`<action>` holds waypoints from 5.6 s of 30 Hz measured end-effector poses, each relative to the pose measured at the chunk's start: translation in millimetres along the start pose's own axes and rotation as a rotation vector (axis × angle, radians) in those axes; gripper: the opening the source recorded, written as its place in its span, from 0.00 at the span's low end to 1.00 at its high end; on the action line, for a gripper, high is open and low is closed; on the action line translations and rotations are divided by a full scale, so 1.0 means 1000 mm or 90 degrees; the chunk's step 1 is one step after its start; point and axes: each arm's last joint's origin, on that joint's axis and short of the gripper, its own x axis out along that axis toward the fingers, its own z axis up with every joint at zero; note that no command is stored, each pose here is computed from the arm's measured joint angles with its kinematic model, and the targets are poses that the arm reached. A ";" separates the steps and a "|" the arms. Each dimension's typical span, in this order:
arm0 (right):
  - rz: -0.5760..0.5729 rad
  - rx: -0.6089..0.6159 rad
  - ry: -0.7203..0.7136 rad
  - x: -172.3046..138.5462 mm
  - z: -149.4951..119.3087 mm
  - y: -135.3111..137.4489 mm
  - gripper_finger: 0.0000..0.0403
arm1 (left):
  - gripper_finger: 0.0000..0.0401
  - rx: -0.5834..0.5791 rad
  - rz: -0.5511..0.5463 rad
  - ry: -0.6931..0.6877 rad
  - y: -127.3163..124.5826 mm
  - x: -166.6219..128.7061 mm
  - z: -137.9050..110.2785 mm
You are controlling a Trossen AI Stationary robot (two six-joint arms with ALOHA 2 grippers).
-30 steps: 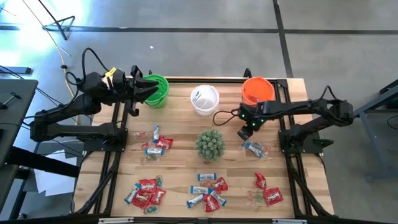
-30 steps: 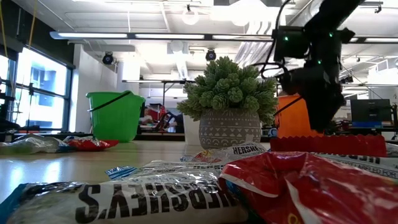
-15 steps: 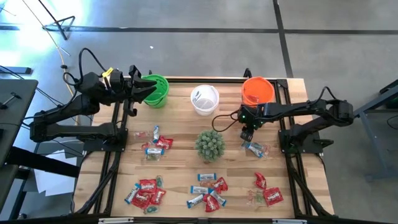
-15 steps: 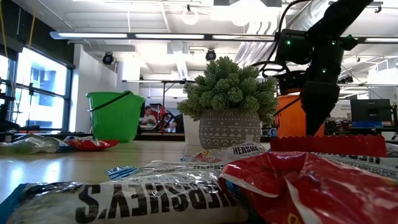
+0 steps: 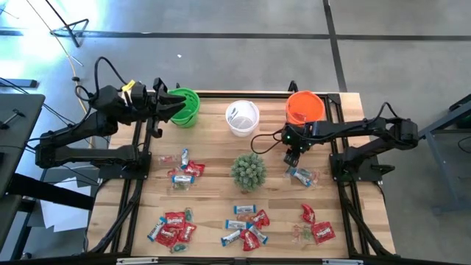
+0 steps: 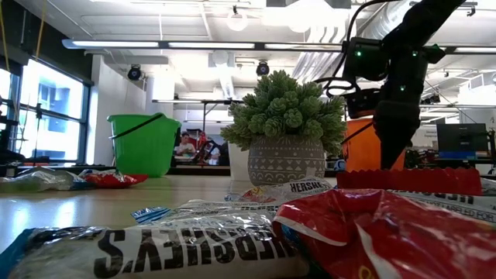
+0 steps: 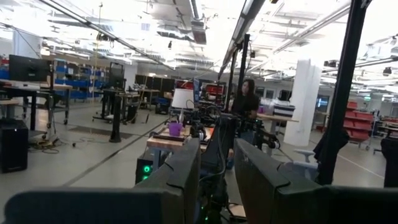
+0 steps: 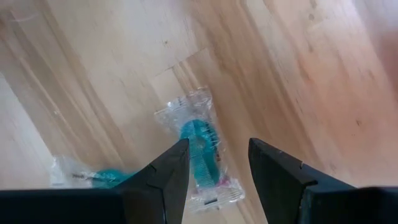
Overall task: Sort candy
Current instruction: Put the transparent candy into the orange bucket
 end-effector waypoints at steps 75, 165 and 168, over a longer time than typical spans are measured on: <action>-0.323 0.113 0.063 -0.132 0.093 -0.035 0.01 | 0.20 -0.008 0.033 0.015 0.001 -0.002 -0.002; -0.120 0.794 -0.003 0.030 -0.039 0.079 0.21 | 0.20 -0.063 0.044 0.038 -0.005 -0.031 0.003; -0.133 0.792 0.004 0.030 -0.041 0.078 0.09 | 0.20 -0.051 0.044 0.038 -0.005 -0.031 0.003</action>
